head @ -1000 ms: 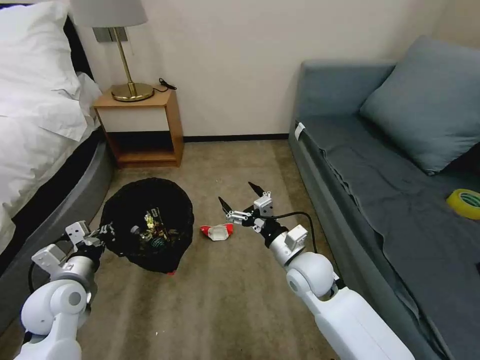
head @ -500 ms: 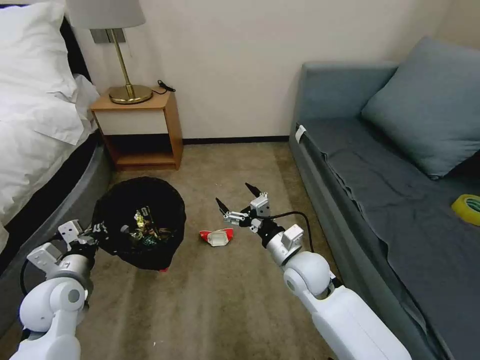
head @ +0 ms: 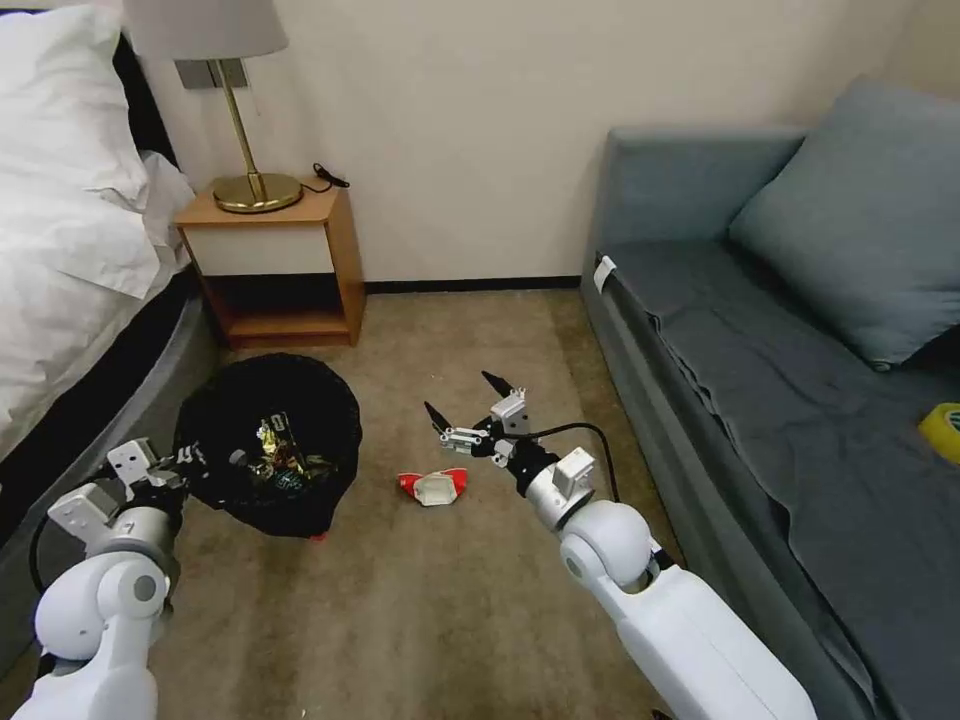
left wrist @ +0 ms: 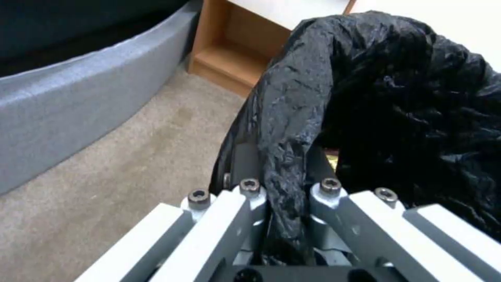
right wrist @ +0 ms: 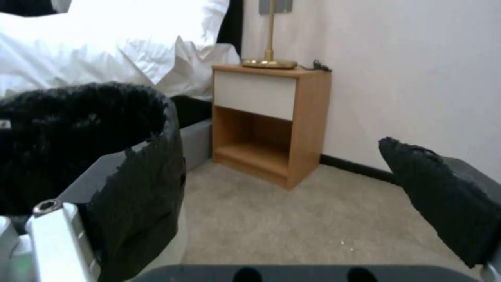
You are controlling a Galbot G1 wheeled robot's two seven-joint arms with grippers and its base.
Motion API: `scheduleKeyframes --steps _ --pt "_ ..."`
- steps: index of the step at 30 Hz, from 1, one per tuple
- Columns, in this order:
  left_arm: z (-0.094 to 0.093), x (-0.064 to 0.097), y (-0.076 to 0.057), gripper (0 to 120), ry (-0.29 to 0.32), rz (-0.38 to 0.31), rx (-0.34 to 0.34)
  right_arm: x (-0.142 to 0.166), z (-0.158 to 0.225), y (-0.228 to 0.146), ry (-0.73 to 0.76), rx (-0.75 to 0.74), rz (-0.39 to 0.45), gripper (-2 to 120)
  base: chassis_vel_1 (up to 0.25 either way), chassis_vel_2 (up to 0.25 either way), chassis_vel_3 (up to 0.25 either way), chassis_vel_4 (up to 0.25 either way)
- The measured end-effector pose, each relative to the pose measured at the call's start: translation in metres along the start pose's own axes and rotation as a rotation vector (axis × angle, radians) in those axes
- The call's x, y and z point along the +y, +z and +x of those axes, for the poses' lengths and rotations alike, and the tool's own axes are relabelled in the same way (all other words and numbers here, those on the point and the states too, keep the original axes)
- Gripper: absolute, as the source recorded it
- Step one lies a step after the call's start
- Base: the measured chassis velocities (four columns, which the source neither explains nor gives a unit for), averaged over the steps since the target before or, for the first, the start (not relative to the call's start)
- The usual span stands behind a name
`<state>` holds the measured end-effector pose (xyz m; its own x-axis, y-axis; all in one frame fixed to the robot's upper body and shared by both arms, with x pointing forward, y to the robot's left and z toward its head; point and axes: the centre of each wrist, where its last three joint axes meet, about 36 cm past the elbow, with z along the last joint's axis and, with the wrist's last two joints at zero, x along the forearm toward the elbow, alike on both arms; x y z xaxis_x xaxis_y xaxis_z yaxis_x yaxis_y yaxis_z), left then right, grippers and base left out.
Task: Pick up the trash bin, then pick up the garbage on the floor and place it into the trash bin.
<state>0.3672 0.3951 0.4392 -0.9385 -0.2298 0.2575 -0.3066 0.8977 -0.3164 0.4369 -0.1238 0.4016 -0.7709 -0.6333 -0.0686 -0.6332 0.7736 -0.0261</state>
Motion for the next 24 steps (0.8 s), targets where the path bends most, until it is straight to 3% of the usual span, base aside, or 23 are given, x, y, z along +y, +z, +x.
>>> scheduleKeyframes --steps 24 --pt "-0.006 0.003 0.000 4 0.009 -0.005 0.005 -0.005 -0.027 0.059 -0.029 0.106 0.019 100 -0.076 0.099 0.080 -0.096"
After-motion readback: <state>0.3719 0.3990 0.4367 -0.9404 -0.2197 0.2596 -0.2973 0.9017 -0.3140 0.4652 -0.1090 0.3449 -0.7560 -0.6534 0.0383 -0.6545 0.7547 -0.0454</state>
